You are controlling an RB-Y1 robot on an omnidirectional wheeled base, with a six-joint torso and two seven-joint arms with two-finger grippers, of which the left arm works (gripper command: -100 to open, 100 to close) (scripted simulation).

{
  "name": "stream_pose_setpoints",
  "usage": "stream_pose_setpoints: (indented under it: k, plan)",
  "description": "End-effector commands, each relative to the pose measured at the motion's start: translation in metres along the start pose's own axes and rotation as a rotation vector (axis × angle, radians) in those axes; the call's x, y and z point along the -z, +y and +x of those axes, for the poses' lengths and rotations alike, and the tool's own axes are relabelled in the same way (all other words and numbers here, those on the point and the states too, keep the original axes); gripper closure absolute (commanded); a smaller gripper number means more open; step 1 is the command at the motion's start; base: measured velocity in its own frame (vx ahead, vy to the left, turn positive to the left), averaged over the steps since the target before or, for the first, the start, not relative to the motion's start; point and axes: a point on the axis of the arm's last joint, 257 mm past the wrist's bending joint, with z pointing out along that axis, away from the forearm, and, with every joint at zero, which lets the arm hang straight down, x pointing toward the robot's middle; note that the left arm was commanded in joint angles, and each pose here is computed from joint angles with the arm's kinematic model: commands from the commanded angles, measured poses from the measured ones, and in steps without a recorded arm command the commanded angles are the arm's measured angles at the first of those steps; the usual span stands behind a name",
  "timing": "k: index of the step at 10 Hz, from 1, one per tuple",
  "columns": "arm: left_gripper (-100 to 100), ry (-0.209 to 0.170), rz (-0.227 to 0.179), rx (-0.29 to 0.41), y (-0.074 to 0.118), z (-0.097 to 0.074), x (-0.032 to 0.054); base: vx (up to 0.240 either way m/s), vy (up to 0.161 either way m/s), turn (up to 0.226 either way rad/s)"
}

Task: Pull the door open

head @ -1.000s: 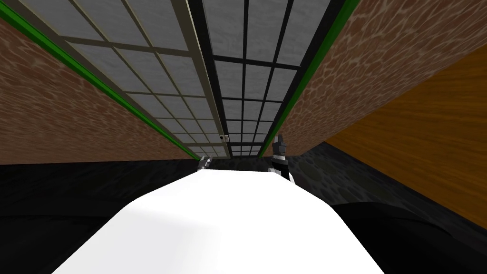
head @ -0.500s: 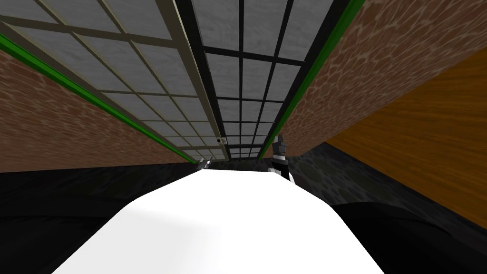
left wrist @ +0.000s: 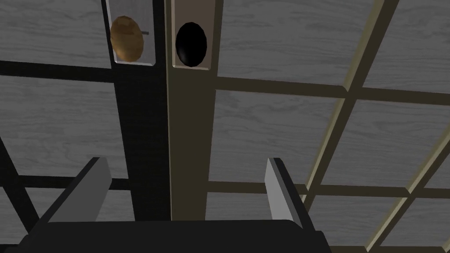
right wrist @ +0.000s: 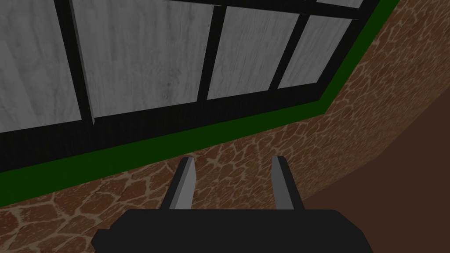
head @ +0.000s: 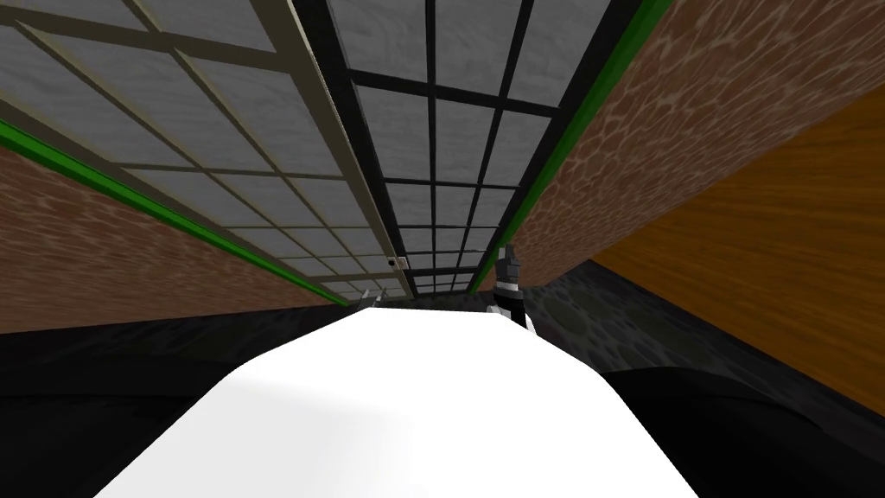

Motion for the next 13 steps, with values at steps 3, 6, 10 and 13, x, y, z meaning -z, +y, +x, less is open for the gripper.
stream_pose_setpoints:
  k: [3,6,10,13]
  plan:
    - [-100,0.015,-0.004,-0.052,0.004,0.009,0.0044,0.185,0.005,-0.052]
    - [-100,0.041,-0.028,-0.056,0.015,0.017,0.013,-0.039,0.013,0.038]
    - [-100,0.1,-0.088,-0.082,0.043,0.034,0.0323,-0.186,0.01,0.053]
    - [-100,0.151,-0.145,-0.105,0.067,0.047,0.0481,-0.189,0.038,0.05]
